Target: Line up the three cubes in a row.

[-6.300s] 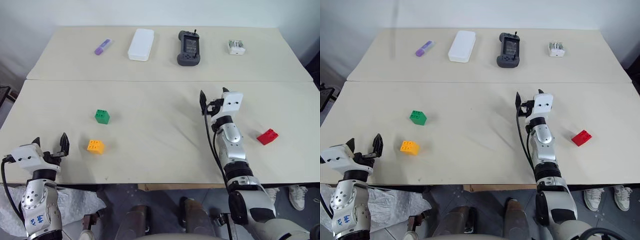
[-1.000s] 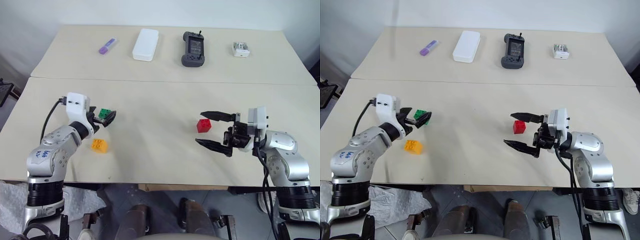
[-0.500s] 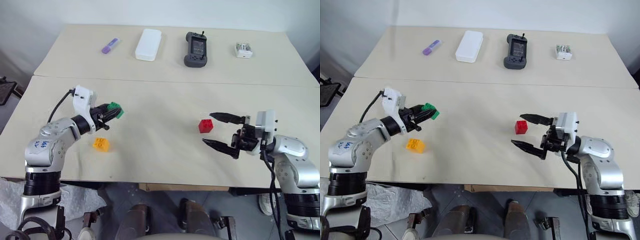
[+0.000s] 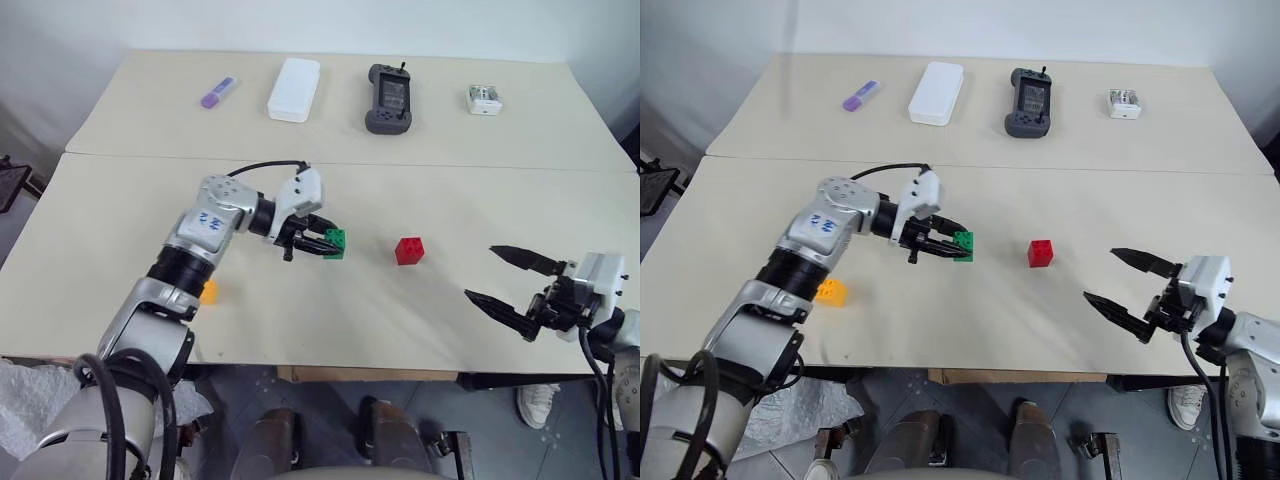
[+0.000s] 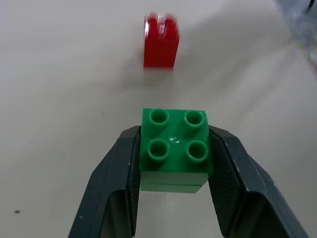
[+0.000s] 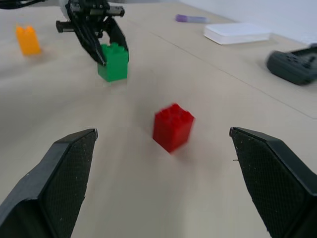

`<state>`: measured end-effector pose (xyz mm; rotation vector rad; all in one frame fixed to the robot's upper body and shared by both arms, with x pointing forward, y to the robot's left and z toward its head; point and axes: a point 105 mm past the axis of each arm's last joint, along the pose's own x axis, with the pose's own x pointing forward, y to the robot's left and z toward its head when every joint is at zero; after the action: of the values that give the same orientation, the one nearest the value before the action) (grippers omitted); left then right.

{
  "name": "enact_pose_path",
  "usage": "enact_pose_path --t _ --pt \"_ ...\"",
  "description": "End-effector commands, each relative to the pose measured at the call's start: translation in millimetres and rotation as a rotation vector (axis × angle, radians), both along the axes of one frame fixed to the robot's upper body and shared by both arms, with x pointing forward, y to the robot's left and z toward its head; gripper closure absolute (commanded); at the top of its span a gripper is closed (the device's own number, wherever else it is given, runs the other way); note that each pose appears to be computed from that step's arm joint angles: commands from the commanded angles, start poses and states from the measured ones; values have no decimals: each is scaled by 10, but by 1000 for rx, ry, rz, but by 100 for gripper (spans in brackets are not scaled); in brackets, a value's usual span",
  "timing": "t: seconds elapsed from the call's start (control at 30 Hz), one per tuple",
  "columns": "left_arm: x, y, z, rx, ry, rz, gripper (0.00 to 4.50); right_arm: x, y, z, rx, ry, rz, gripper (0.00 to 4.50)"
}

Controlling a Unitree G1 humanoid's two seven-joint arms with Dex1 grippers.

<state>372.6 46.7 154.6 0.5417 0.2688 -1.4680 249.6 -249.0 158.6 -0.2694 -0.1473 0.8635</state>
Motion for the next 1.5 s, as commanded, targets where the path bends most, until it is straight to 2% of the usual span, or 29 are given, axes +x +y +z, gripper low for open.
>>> enact_pose_path --t 0.03,0.17,0.43,0.67,0.7,0.73,0.93,1.17,1.3,1.4,1.5 --pt "21 -44 69 -19 -65 -49 299 -63 -55 38 -7 -36 -5 0" --pt "-26 -100 29 -31 -67 -125 299 -74 -73 -2 -17 -18 -11 0" --pt "134 -227 -41 -13 -116 -61 299 -139 45 -57 19 12 -4 0" --pt "101 -263 -81 -17 -46 -84 299 -178 60 -80 31 29 -12 0" --pt "84 -273 -83 -25 -15 -89 227 -180 61 -84 31 34 -10 0" --pt "89 -289 -61 -43 1 -80 210 -178 63 -85 32 37 -10 0" --pt "179 -281 241 -187 -86 -38 32 -127 104 -76 34 33 9 0" --pt "-25 304 646 -303 -224 -135 32 36 336 24 52 11 109 0" --pt "-244 796 921 -484 -328 -55 15 122 559 126 78 4 213 0" --pt "-427 1282 840 -527 -320 144 15 149 741 191 64 -17 318 0" --pt "-593 1571 710 -530 -308 297 15 162 840 220 55 -28 375 0"
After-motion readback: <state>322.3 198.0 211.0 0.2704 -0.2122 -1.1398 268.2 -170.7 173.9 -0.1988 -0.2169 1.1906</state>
